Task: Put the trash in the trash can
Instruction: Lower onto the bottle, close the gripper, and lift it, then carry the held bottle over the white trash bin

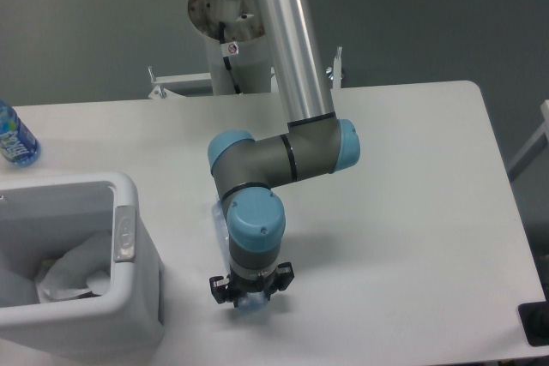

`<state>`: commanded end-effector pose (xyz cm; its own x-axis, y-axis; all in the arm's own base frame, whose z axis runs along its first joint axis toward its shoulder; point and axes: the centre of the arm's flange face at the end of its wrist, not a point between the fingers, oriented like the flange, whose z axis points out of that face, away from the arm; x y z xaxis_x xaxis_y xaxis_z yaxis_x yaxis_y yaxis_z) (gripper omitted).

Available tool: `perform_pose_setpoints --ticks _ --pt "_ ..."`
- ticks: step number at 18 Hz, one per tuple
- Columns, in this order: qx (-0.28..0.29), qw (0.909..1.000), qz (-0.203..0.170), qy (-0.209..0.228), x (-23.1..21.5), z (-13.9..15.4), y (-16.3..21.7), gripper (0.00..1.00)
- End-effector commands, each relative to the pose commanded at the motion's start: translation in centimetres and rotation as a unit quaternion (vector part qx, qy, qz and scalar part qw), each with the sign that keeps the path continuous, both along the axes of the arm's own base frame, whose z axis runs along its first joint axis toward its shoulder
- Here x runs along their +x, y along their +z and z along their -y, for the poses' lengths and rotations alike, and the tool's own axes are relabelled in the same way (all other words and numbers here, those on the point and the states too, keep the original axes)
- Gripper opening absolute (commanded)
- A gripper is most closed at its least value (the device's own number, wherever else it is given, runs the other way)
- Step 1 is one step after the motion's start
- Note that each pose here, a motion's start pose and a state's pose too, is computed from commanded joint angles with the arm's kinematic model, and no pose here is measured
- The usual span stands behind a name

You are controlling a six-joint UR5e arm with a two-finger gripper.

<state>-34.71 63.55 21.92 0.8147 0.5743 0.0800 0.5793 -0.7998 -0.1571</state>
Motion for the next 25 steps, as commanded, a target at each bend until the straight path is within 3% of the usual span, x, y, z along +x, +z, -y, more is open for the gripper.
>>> perform_pose_setpoints --ticks 4,8,13,18,25 --pt "0.067 0.9959 -0.060 0.002 -3.8 1.7 9.7 0.59" --pt "0.158 0.9851 -0.064 0.022 -7.4 4.2 17.7 0.59" --pt "0.283 0.9510 -0.122 0.024 -8.3 4.5 30.7 0.59" --pt "0.356 0.9222 -0.147 -0.033 -1.2 2.7 37.9 0.59" --pt "0.391 0.9027 -0.137 -0.116 10.5 -1.4 39.8 0.59"
